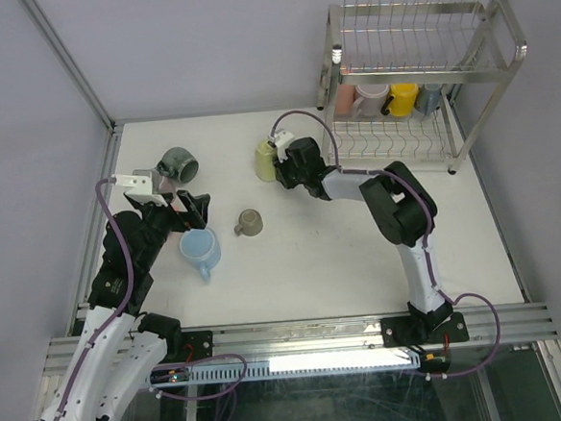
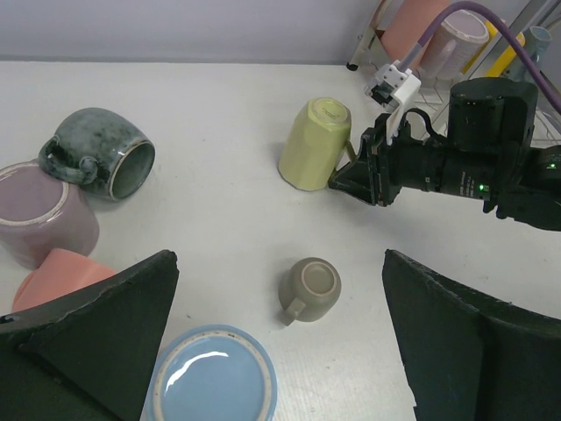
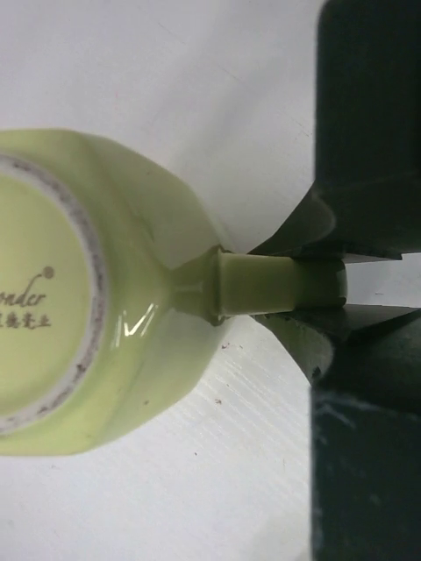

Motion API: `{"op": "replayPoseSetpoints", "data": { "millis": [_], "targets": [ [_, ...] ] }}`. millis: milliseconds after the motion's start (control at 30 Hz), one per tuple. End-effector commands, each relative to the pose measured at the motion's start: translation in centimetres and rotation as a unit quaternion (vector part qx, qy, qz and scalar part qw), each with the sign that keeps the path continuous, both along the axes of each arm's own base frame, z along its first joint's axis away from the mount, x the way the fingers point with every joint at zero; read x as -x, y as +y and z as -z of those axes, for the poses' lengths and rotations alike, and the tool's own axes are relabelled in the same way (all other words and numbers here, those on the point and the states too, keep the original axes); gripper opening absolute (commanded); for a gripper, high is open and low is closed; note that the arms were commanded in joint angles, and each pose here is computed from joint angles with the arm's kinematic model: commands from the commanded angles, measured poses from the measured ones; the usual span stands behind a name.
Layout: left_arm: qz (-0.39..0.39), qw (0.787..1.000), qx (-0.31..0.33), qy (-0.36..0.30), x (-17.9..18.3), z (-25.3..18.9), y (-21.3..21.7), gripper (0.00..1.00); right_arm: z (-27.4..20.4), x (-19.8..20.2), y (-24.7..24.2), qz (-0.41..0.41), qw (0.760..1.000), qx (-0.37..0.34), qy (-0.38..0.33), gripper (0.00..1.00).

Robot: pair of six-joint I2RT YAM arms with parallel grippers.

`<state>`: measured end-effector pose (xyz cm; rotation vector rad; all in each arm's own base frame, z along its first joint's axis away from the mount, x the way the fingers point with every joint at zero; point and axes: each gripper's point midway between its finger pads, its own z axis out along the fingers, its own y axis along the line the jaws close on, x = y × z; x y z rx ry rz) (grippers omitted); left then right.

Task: Load the cups into the dish rack
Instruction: Pick up the cup at the center of the board.

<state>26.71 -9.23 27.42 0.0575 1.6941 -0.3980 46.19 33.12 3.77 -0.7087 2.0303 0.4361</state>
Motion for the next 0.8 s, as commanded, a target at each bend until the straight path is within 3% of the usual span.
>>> {"op": "replayPoseSetpoints", "data": {
  "millis": [0, 300, 400, 767],
  "targets": [
    [-0.013, 1.000, -0.005, -0.007, -0.1, -0.3, 0.6, 0.99, -6.7, -0.7, 1.2, -0.021, 0.997, -0.032, -0.069, 0.00],
    [-0.016, 1.000, -0.004, -0.009, -0.1, -0.4, 0.8, 0.99, -10.8, 1.9, 0.3, -0.054, 0.997, -0.016, -0.052, 0.00],
    [-0.017, 1.000, -0.004, -0.010, 0.0, -0.4, 0.8, 0.99, -12.2, 4.9, 1.3, -0.162, 0.985, -0.010, -0.063, 0.00],
    [-0.020, 1.000, -0.004, -0.010, -0.1, -0.4, 1.0, 0.99, -14.6, 11.2, -0.6, -0.275, 0.959, 0.020, -0.073, 0.00]
  ]
}}
